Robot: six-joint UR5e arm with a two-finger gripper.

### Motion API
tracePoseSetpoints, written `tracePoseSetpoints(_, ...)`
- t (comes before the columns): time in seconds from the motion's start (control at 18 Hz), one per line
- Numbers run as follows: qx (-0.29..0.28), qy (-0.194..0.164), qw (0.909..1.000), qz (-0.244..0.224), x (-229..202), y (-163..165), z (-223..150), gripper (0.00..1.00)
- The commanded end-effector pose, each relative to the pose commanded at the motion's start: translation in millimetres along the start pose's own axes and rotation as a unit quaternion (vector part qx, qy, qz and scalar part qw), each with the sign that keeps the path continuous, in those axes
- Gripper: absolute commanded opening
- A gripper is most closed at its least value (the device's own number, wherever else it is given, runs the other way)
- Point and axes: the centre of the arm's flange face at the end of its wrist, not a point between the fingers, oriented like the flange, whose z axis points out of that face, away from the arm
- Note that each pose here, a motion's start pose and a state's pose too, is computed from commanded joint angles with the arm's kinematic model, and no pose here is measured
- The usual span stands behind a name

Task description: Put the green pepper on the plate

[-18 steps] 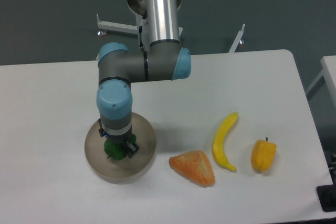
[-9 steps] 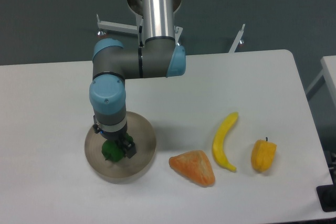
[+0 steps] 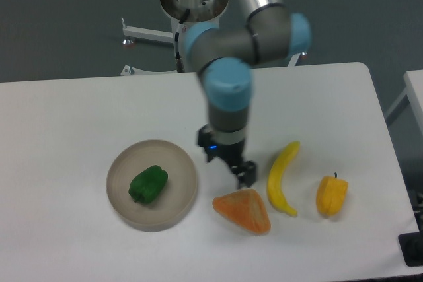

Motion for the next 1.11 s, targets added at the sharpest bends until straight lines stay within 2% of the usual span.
tracePoseSetpoints(0.06,-0.002,0.002,1.0,-0.002,-6.5,10.4,-1.8,1.0)
tracePoseSetpoints(0.17,-0.012,0.029,0.9995,-0.002,-11.6,32.7,3.5,1.0)
tracePoseSetpoints(0.22,-0.016,0.042,0.9988,0.018,-12.9,41.6,8.4,1.0)
tracePoseSetpoints(0.39,-0.021,0.049,0.9981,0.031,-14.9,54.1,10.0,1.0)
tracePoseSetpoints(0.72,-0.031,0.064,0.9966,0.04,-9.0,63.1,22.0,1.0)
tracePoseSetpoints(0.89,-0.032,0.075,0.9943,0.069,-7.8,79.3,17.9,1.0)
tracePoseSetpoints(1.11,-0.032,0.074,0.9944,0.068,-7.9,80.4,17.4,1.0)
